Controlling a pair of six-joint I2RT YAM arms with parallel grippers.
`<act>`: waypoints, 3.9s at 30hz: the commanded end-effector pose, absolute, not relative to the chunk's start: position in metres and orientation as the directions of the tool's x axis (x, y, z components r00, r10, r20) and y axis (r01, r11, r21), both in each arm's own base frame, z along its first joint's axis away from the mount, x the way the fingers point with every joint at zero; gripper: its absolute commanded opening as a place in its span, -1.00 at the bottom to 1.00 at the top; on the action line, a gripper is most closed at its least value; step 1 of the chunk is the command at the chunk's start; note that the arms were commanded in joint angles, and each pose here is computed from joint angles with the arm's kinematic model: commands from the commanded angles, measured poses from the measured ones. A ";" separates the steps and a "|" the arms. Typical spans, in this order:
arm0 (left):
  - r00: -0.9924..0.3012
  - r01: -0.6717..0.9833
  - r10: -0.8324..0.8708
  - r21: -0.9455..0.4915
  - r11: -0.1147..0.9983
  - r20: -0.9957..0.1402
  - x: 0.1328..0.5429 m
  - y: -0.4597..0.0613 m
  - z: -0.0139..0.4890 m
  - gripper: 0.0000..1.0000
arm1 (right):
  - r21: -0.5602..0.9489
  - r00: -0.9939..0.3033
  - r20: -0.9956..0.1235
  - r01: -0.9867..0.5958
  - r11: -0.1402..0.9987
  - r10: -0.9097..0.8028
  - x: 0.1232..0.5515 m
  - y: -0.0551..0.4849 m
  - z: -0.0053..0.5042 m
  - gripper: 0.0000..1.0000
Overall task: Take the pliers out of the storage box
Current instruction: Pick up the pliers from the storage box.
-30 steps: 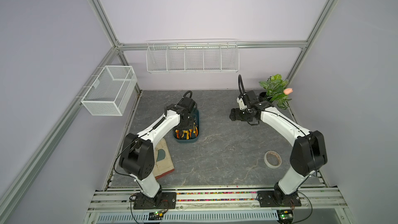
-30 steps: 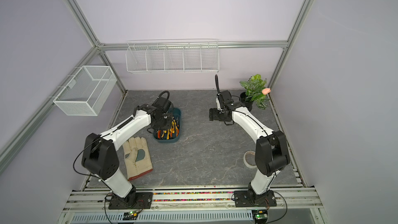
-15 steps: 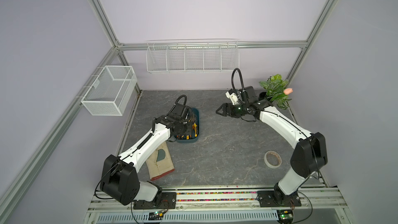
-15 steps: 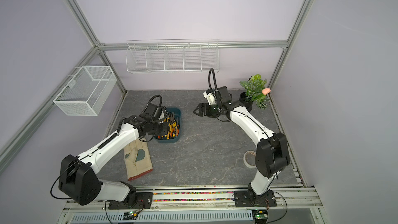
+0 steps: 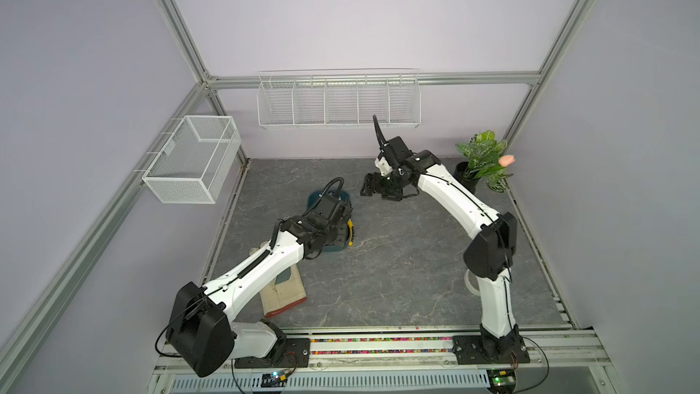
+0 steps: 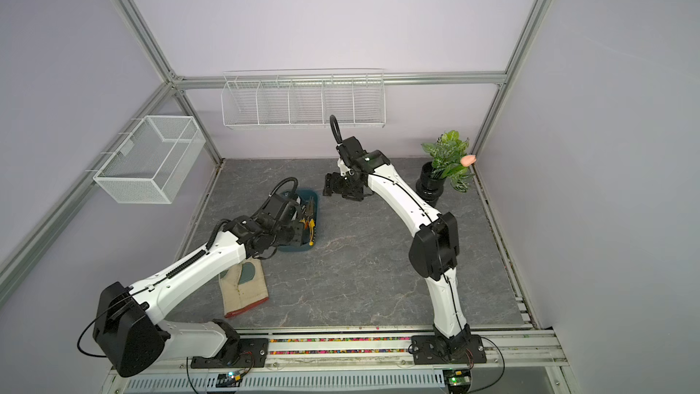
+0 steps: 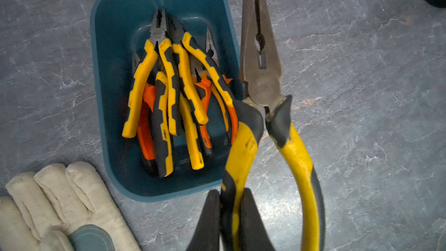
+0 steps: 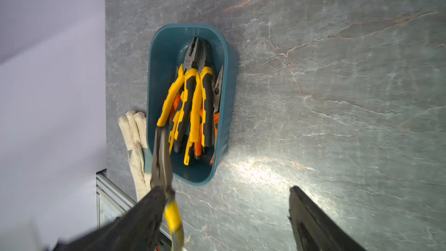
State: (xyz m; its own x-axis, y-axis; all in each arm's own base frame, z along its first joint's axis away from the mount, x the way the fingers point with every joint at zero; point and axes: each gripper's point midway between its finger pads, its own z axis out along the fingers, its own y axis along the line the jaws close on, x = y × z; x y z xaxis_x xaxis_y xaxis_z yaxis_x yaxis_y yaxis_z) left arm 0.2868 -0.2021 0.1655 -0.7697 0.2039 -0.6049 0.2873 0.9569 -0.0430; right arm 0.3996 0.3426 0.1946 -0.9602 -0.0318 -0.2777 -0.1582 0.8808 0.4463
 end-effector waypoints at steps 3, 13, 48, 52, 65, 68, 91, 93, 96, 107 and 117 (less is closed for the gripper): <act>-0.667 0.258 0.225 0.063 0.964 -0.710 0.296 -0.202 0.186 -1.00 | 0.410 -0.978 -0.206 -0.076 0.909 0.011 0.379 0.350 0.198 0.65; -0.643 0.226 0.232 0.109 0.968 -0.730 0.303 -0.201 0.187 -1.00 | 0.439 -0.985 -0.172 -0.045 0.897 0.034 0.369 0.371 0.192 0.49; -0.641 0.302 0.171 -0.041 0.953 -0.749 0.294 -0.238 0.191 -1.00 | 0.507 -0.973 -0.224 -0.063 0.859 0.060 0.369 0.393 0.167 0.31; -0.642 0.299 0.180 -0.028 0.954 -0.746 0.294 -0.236 0.190 -1.00 | 0.453 -0.961 -0.268 -0.071 0.889 0.060 0.372 0.382 0.171 0.03; -0.642 0.272 0.223 0.055 0.961 -0.734 0.295 -0.230 0.183 -1.00 | 0.261 -0.931 -0.366 -0.113 0.959 -0.010 0.376 0.356 0.192 0.06; -0.637 0.272 0.234 0.070 0.960 -0.734 0.295 -0.231 0.183 -1.00 | 0.260 -0.934 -0.357 -0.115 0.959 -0.016 0.374 0.357 0.190 0.02; -0.641 0.258 0.244 0.095 0.962 -0.728 0.298 -0.239 0.179 -1.00 | 0.321 -0.947 -0.320 -0.108 0.941 0.001 0.373 0.360 0.179 -0.87; -0.648 0.235 0.223 0.087 0.968 -0.728 0.298 -0.237 0.180 -0.43 | 0.324 -0.950 -0.312 -0.096 0.941 0.011 0.377 0.351 0.175 -0.87; -0.650 0.233 0.216 0.080 0.969 -0.729 0.296 -0.235 0.183 0.35 | 0.307 -0.954 -0.301 -0.080 0.949 0.017 0.384 0.334 0.170 -0.87; -0.618 0.127 0.197 0.150 0.980 -0.762 0.289 -0.194 0.207 0.84 | 0.158 -0.950 -0.311 -0.081 0.984 -0.028 0.419 0.281 0.150 -0.87; -0.610 0.112 0.178 0.138 0.984 -0.772 0.279 -0.176 0.208 0.84 | 0.146 -0.935 -0.343 -0.150 0.978 -0.092 0.471 0.306 0.103 -0.87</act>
